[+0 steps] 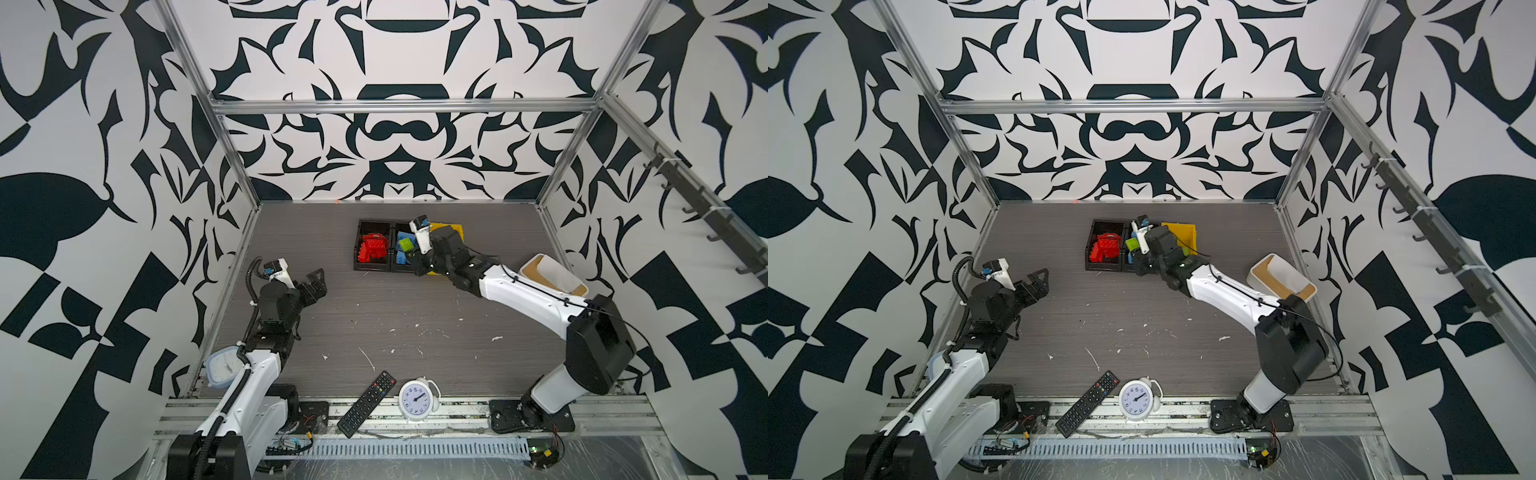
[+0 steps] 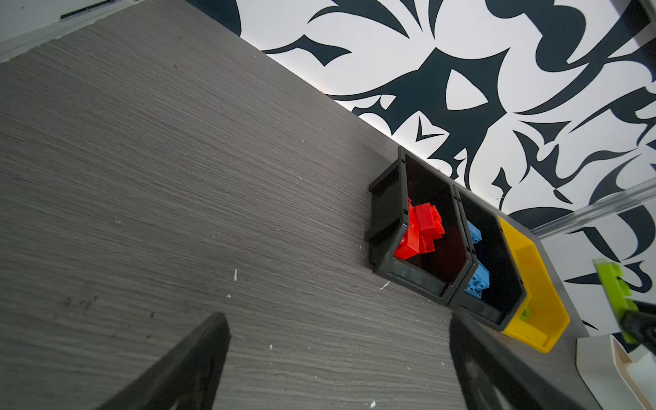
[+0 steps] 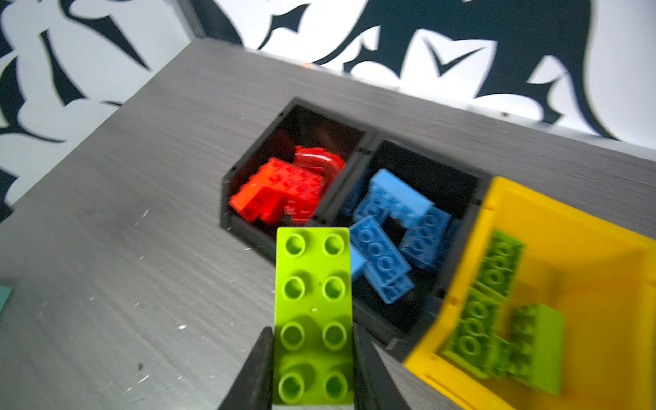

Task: Sort the legos into containers by color

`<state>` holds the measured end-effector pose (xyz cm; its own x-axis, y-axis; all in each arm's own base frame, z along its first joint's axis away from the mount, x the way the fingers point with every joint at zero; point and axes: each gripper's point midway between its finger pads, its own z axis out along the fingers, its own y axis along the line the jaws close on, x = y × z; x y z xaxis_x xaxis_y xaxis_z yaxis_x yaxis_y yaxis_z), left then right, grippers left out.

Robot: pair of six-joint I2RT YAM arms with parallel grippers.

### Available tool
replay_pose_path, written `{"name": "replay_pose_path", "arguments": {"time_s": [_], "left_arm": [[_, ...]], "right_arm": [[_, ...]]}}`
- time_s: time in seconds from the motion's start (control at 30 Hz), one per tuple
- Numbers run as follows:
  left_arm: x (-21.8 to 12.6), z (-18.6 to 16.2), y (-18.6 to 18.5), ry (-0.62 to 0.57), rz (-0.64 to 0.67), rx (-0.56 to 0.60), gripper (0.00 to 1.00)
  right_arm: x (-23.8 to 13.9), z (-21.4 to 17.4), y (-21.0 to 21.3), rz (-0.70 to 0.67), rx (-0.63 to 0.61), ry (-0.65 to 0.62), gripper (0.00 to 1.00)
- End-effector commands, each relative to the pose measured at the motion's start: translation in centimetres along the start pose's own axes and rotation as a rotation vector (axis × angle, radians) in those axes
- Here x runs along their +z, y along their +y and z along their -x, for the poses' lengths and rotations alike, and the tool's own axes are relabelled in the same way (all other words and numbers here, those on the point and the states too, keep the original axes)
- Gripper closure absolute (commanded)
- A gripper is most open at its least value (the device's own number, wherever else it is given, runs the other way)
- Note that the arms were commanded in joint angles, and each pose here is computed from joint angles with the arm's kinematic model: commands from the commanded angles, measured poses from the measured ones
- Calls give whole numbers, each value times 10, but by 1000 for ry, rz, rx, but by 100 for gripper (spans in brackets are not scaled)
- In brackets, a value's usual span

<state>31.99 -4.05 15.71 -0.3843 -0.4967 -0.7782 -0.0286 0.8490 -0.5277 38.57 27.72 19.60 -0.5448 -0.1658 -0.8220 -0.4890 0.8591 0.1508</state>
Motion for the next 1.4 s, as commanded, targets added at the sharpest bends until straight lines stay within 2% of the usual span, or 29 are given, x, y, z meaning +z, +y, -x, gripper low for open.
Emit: {"name": "replay_pose_path", "arguments": {"time_s": [0.0, 0.13, 0.27, 0.43, 0.67, 0.73, 0.93, 1.0, 1.13, 1.27, 1.37], "left_arm": [[0, -3, 2, 7, 0, -4, 1], [1, -4, 2, 9, -1, -10, 1], [3, -6, 1, 22, -4, -10, 0], [1, -3, 2, 8, 0, -4, 1], [2, -5, 2, 6, -10, -16, 0], [3, -5, 1, 12, -9, -13, 1], [1, -4, 1, 3, -7, 9, 1], [0, -3, 5, -7, 11, 37, 1], [-1, 2, 11, -50, 36, 75, 1], [-7, 22, 20, -98, 138, 139, 1], [-12, 38, 30, -150, 226, 220, 0]], "right_arm": [[-14, 8, -33, -24, 46, -43, 82], [-12, 10, -81, -48, 131, -67, 82], [4, 5, -116, -79, 176, -34, 82], [27, -2, -140, -101, 212, -11, 81], [50, -11, -151, -109, 233, 19, 76], [52, -11, -152, -110, 237, 20, 72], [49, -11, -154, -126, 233, 24, 45], [46, -9, -155, -134, 228, 19, 38], [30, -4, -156, -146, 204, -9, 33], [-18, 4, -172, -229, 179, -95, 29], [-65, 3, -192, -373, 143, -170, 25]]}}
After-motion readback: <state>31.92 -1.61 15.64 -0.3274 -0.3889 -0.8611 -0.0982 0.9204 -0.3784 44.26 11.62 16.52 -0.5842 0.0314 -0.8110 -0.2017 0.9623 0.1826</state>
